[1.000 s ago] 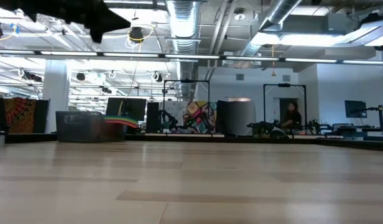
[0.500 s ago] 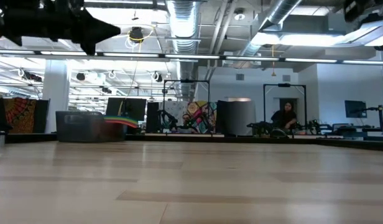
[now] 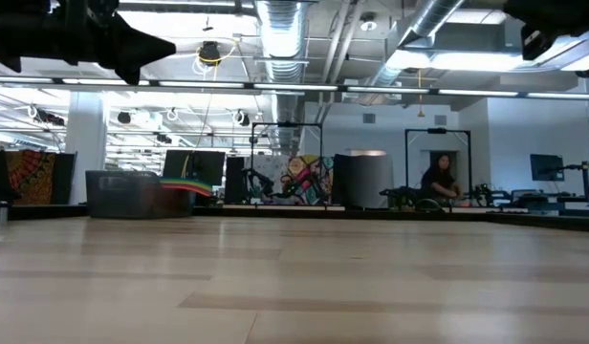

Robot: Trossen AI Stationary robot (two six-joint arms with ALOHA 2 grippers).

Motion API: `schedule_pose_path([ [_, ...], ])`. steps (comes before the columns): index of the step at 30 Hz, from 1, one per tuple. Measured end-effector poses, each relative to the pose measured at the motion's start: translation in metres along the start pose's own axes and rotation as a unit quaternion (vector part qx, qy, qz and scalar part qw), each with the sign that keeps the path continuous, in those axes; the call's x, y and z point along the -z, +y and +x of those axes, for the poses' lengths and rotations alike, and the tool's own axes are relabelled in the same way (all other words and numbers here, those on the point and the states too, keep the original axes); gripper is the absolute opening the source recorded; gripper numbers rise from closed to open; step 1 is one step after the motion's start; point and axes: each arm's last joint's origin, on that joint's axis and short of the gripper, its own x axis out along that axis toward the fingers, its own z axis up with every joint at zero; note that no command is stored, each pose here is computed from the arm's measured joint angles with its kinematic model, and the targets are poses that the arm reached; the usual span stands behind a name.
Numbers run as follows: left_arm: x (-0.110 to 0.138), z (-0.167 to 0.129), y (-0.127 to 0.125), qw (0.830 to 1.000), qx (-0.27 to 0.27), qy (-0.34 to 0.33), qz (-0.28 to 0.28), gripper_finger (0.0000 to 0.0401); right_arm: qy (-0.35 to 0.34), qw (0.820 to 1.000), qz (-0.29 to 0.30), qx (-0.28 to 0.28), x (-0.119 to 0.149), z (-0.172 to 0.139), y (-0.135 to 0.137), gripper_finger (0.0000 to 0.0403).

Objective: Nest measuring cups in basket
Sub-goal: Return to Home Position

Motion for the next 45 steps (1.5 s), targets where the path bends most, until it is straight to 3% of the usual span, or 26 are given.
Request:
schedule_pose_path([
  [7,0.006,-0.002,0.001,0.999,-0.013,0.03,0.019,0.0,-0.01,1.0,-0.012,0.0,0.005,0.005,-0.001,0.0008],
  [18,0.043,-0.009,-0.001,0.999,-0.015,-0.028,-0.012,0.0,-0.017,1.0,-0.012,-0.001,0.025,0.017,-0.005,0.001],
  [32,0.048,-0.009,-0.001,1.0,-0.01,-0.004,0.002,0.0,-0.027,0.998,0.048,-0.04,0.056,0.03,-0.007,0.0005],
  [37,0.05,-0.009,-0.002,1.0,-0.002,0.006,-0.012,0.0,-0.061,0.994,0.048,-0.071,0.063,0.034,-0.002,0.0005],
  [45,0.051,-0.009,-0.002,1.0,0.001,0.009,-0.008,0.0,-0.044,0.996,0.042,-0.072,0.072,0.036,0.003,0.0008],
])
